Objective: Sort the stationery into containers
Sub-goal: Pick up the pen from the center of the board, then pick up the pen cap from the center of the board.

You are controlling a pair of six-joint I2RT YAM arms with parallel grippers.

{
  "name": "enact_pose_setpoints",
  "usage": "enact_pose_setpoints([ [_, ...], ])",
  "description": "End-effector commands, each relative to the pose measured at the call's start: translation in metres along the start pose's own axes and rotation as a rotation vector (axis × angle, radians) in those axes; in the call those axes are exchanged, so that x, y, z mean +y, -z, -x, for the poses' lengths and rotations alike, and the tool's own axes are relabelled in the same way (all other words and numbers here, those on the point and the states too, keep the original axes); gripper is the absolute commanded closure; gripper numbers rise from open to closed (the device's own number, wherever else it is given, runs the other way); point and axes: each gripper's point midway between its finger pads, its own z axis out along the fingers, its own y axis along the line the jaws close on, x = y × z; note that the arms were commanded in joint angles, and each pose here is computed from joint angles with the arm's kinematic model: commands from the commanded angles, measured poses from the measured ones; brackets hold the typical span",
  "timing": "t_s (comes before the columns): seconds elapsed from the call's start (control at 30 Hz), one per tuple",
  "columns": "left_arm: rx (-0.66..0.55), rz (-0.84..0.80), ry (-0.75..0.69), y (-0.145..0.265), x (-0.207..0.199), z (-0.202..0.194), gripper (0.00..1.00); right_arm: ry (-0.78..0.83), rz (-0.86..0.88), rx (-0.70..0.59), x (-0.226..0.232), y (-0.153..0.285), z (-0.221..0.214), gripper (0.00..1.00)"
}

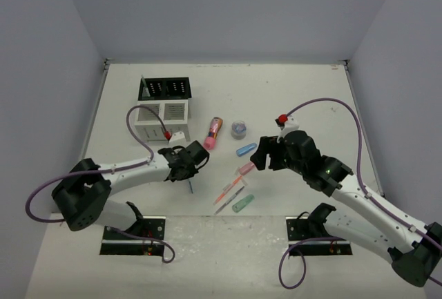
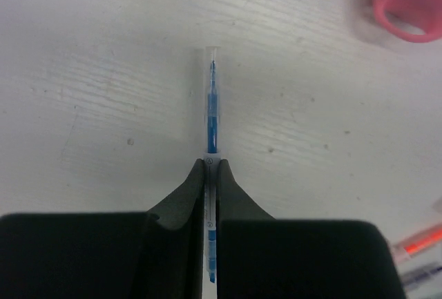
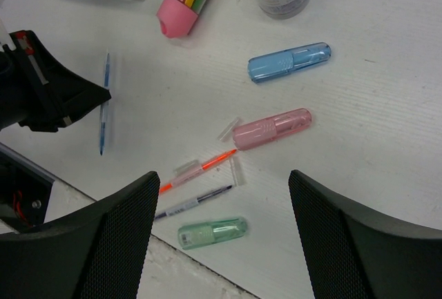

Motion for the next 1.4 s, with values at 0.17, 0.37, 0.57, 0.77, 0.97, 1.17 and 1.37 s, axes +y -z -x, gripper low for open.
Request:
enact_pose_setpoints([
  [0.17,-0.212,-0.480,-0.055,0.093,-0.052,0.062,1.00,0.031,0.043,0.069,0.007,-0.010,-0.013,0.23],
  [0.37,-0.432,-0.676,-0.191,0.166,-0.061,0.111,1.00,0.057,-0.021,0.244,0.001,-0.025,-0.042,0.37],
  [0.57,-0.547,-0.711,-0.261,0.206,-0.047,0.134,1.00,0.100,-0.112,0.291,-0.007,-0.035,-0.052,0.41],
  [0.77,-0.628,-0.688,-0.249,0.219,-0.019,0.143,1.00,0.132,-0.158,0.294,-0.006,-0.044,-0.050,0.45],
  [0.97,-0.634,-0.599,-0.194,0.201,0.006,0.139,1.00,0.027,-0.180,0.167,0.007,-0.055,-0.020,0.48],
  [1.17,-0.641,-0.567,-0.187,0.206,0.028,0.139,1.00,-0.102,-0.158,0.082,0.015,-0.068,-0.012,0.50],
  [1.37,-0.666,-0.576,-0.141,0.203,0.042,0.134,1.00,-0.100,-0.116,0.053,0.026,-0.079,-0.011,0.55],
])
